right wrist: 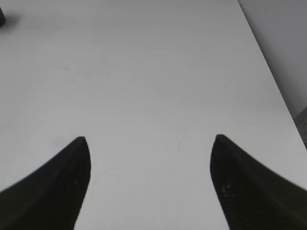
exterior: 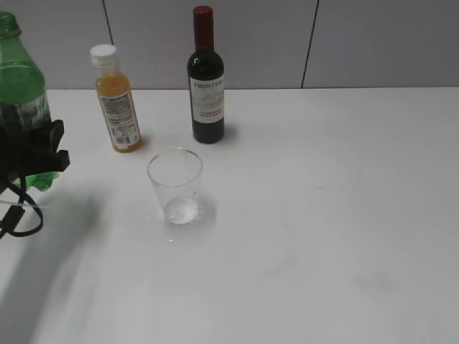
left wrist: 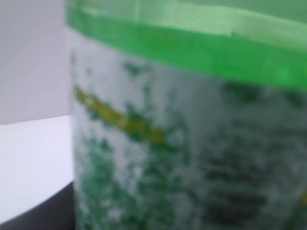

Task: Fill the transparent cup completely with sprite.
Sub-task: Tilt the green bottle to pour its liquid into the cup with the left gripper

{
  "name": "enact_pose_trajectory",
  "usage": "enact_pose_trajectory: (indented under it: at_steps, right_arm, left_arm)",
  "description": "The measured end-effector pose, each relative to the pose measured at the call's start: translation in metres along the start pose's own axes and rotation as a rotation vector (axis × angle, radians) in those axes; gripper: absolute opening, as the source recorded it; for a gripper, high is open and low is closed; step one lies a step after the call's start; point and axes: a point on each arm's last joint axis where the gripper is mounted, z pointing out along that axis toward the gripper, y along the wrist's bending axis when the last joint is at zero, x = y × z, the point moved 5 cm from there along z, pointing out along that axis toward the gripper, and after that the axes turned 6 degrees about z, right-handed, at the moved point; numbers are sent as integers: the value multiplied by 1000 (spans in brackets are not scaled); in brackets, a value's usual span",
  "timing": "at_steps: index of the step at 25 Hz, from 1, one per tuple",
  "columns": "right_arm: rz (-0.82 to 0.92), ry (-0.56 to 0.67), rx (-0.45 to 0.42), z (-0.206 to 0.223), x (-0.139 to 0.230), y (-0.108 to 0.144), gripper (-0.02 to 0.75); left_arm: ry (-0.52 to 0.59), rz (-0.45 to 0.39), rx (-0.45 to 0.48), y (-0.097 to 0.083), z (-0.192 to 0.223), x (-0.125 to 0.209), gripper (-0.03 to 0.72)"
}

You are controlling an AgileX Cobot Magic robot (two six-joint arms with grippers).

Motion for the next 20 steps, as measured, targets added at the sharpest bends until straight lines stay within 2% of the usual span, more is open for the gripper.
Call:
enact_pose_trajectory:
  at_steps: [4, 7, 13, 20]
  right_arm:
    - [0, 0, 0, 0, 0, 0, 591]
    - [-1, 0, 0, 0, 0, 0, 592]
    - [-1, 0, 0, 0, 0, 0, 592]
    - [0, 0, 0, 0, 0, 0, 591]
  left_arm:
    - [1, 135, 11, -19, -6, -5, 454]
    - [1, 203, 22, -31, -10, -7, 454]
    - [29, 358, -14, -27, -11, -5, 453]
    - [56, 489, -49, -22, -10, -3, 453]
